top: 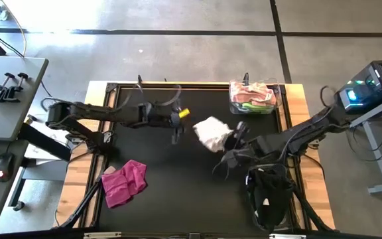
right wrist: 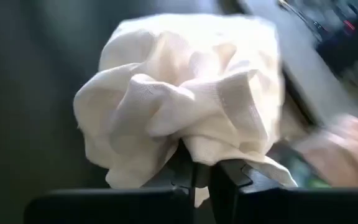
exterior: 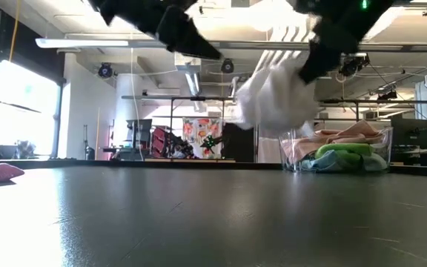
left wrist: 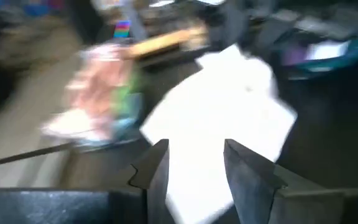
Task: Sort towels by color in basket
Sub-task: Put the white towel into the top transparent bin
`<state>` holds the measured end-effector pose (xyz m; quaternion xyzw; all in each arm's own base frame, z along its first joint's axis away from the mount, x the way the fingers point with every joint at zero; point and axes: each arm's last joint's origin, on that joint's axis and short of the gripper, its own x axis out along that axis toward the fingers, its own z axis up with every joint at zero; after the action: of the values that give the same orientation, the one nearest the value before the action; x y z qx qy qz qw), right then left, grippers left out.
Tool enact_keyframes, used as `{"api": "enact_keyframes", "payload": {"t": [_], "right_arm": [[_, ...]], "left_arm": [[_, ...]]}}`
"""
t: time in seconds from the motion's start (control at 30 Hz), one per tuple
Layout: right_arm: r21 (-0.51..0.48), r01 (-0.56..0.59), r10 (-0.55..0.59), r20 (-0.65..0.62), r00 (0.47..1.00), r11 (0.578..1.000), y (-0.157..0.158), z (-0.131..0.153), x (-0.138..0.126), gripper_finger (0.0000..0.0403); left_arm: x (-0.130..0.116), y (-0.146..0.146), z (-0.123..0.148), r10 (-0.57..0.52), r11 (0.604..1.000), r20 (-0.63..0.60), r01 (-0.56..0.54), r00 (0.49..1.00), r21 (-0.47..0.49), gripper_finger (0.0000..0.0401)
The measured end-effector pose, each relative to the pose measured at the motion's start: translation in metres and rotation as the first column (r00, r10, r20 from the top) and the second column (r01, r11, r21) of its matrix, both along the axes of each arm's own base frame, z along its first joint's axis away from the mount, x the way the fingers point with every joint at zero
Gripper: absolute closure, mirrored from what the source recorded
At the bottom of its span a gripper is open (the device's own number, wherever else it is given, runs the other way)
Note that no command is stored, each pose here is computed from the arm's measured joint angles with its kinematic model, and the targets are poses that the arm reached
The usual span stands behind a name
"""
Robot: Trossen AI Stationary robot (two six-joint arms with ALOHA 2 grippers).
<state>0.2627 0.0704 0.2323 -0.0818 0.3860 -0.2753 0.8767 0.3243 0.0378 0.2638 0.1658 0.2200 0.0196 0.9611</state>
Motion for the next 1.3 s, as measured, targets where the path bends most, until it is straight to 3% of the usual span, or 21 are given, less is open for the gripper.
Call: {"api": "enact_keyframes", "payload": {"t": [0.1, 0.17, 0.3, 0.43, 0.53, 0.67, 0.77, 0.97, 1.13, 1.3], "right_arm": [[0.018, 0.151, -0.15, -0.025, 0.988, 0.988, -0.016, 0.037, -0.012, 0.0384], [0.042, 0.287, -0.284, -0.078, 0.956, 0.957, -0.034, 0.057, -0.022, 0.039], [0.083, 0.55, -0.526, -0.2, 0.826, 0.831, -0.076, 0.08, -0.04, 0.0396], [0.071, 0.694, -0.634, -0.35, 0.69, 0.716, -0.125, 0.079, -0.055, 0.0394], [0.069, 0.716, -0.643, -0.385, 0.662, 0.695, -0.165, 0.074, -0.061, 0.0394], [0.151, 0.682, -0.603, -0.359, 0.712, 0.715, -0.218, 0.067, -0.061, 0.0394], [0.243, 0.664, -0.563, -0.374, 0.737, 0.707, -0.249, 0.054, -0.061, 0.0394], [0.248, 0.716, -0.499, -0.57, 0.652, 0.653, -0.281, 0.005, -0.056, 0.0385], [0.267, 0.688, -0.391, -0.661, 0.641, 0.675, -0.293, -0.027, -0.052, 0.0318], [0.324, 0.665, -0.385, -0.614, 0.689, 0.673, -0.294, -0.014, -0.056, 0.0237]], "left_arm": [[-0.012, 0.019, 0.005, 0.142, 0.988, -0.049, -0.138, 0.989, 0.069, 0.0258], [-0.018, 0.031, -0.004, 0.194, 0.979, -0.104, -0.187, 0.975, 0.079, 0.026], [-0.029, 0.047, -0.023, 0.247, 0.967, -0.067, -0.242, 0.967, 0.077, 0.0267], [-0.04, 0.051, -0.051, 0.252, 0.967, -0.045, -0.249, 0.967, 0.061, 0.0272], [-0.042, 0.048, -0.053, 0.246, 0.968, 0.014, -0.246, 0.969, 0.051, 0.0272], [-0.043, 0.042, -0.061, 0.238, 0.971, -0.023, -0.237, 0.971, 0.027, 0.0272], [-0.041, 0.036, -0.059, 0.228, 0.974, -0.009, -0.228, 0.974, 0.005, 0.0272], [-0.038, 0.023, -0.06, 0.19, 0.982, -0.011, -0.19, 0.982, -0.014, 0.0272], [-0.036, 0.013, -0.06, 0.162, 0.986, -0.012, -0.163, 0.987, -0.022, 0.0272], [-0.035, 0.005, -0.06, 0.144, 0.989, -0.016, -0.145, 0.989, -0.039, 0.0272]]}}
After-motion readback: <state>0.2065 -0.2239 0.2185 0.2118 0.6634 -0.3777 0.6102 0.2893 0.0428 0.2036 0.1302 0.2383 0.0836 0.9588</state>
